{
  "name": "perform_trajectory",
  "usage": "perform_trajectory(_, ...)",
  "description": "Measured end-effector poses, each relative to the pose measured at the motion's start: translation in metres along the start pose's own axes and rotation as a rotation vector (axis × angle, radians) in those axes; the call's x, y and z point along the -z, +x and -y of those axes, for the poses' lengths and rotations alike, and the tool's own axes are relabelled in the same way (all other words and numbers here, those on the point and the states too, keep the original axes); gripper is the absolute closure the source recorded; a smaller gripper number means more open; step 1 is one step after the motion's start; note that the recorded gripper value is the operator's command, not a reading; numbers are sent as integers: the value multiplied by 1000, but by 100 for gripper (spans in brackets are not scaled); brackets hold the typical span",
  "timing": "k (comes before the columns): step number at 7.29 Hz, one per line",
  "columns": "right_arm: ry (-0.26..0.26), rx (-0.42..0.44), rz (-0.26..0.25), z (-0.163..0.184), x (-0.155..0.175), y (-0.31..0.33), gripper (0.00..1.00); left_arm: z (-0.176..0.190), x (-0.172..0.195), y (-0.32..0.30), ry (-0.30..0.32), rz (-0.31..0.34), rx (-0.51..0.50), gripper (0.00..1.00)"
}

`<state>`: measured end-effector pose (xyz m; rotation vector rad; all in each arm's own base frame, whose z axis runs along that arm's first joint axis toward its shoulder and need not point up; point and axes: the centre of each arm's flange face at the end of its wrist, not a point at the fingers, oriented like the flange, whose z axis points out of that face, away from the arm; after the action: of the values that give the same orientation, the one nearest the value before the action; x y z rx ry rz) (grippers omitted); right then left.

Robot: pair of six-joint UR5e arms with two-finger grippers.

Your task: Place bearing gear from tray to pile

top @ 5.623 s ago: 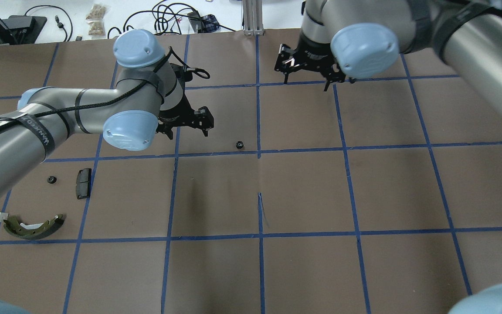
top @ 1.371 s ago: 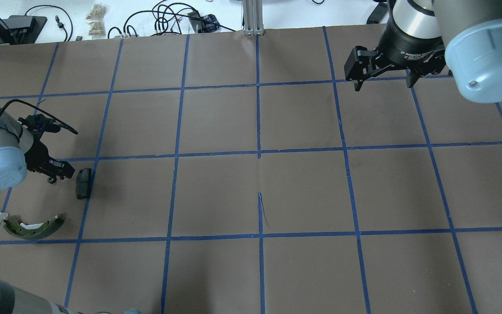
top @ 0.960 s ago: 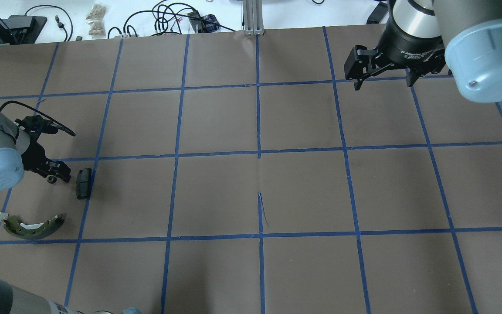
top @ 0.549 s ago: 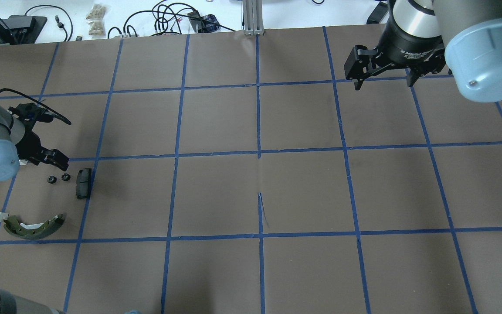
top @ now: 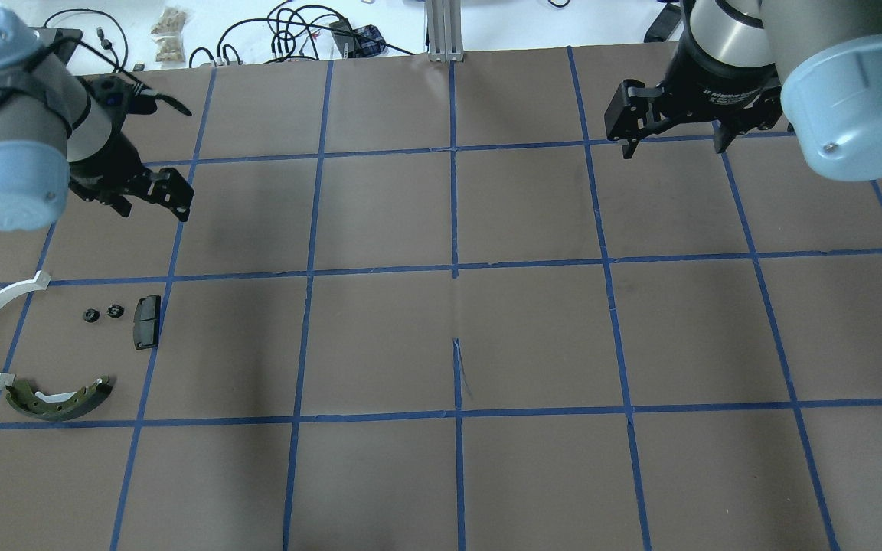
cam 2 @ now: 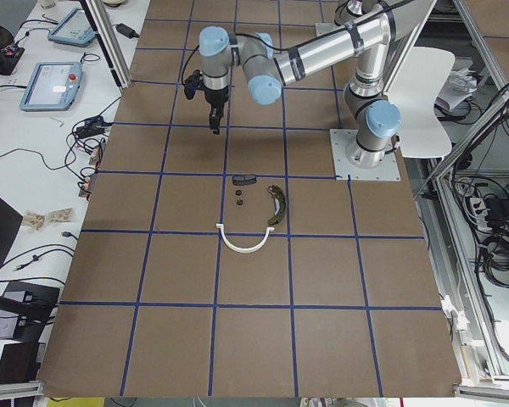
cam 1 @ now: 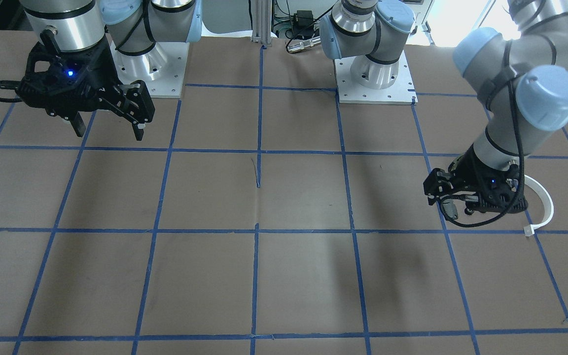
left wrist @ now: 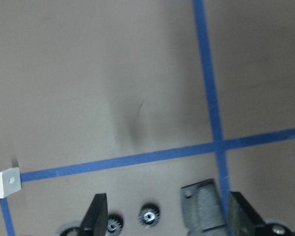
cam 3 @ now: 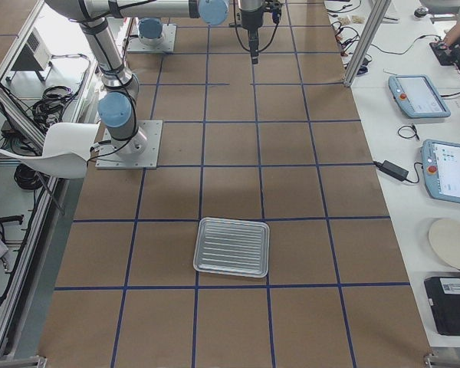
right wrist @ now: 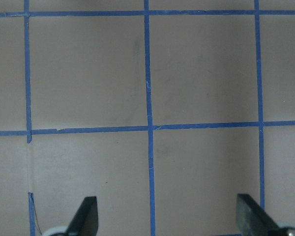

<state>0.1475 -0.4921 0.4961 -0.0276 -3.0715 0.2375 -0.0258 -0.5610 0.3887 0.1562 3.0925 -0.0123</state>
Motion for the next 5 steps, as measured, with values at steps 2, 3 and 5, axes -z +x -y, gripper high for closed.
perform_trajectory(2,-2,-7,1,0,-1,0,0,-16,95,96,-30,-8,-21,0)
perform_trajectory(3,-2,-8,1,0,-1,0,0,-32,125,124,-19,-10,-21,0)
perform_trajectory(5,-1,-9,2,0,0,0,0,-53,147,137,3,-14,-8,0)
